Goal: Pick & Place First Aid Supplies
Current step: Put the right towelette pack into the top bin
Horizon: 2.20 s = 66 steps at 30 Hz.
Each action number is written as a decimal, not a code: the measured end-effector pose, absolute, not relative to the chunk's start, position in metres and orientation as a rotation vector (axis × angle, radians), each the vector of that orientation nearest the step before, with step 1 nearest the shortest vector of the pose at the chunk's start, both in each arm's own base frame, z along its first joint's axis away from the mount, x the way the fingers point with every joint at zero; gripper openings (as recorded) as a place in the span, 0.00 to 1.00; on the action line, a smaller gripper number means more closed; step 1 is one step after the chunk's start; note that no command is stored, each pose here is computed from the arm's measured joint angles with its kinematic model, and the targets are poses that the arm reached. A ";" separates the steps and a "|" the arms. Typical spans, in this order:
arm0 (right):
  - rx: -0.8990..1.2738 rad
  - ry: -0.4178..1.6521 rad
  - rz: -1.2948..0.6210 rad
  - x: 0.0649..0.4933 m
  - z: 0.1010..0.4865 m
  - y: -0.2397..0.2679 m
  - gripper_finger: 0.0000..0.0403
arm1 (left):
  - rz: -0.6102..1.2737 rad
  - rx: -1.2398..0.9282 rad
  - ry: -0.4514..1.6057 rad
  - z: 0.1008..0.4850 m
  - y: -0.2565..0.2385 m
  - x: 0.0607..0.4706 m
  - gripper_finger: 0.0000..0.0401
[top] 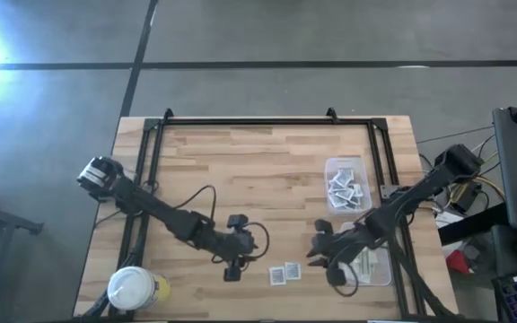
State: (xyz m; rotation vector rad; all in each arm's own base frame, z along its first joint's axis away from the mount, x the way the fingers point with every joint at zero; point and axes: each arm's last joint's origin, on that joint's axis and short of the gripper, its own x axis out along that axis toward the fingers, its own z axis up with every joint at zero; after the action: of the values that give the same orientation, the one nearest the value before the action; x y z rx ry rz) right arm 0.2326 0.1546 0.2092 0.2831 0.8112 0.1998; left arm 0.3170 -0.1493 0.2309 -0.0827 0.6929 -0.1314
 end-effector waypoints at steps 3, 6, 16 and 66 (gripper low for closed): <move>0.152 0.808 0.181 0.243 0.200 0.160 0.32 | -0.126 -0.098 0.713 0.229 -0.151 0.315 0.41; 0.043 0.832 0.200 0.253 0.191 0.166 0.34 | -0.104 -0.111 0.749 0.227 -0.151 0.312 0.41; -0.015 1.060 0.094 0.291 0.183 0.166 0.35 | -0.031 -0.110 0.915 0.215 -0.145 0.301 0.41; 0.084 1.420 0.062 0.320 0.162 0.169 0.02 | -0.011 -0.129 0.942 0.213 -0.144 0.299 0.41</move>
State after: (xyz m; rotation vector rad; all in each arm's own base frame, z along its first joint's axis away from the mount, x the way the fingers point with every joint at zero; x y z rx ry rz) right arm 0.3196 0.1691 0.1620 0.0835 1.4198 0.0615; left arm 0.2988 -0.1437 0.2132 -0.1291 0.9421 -0.0106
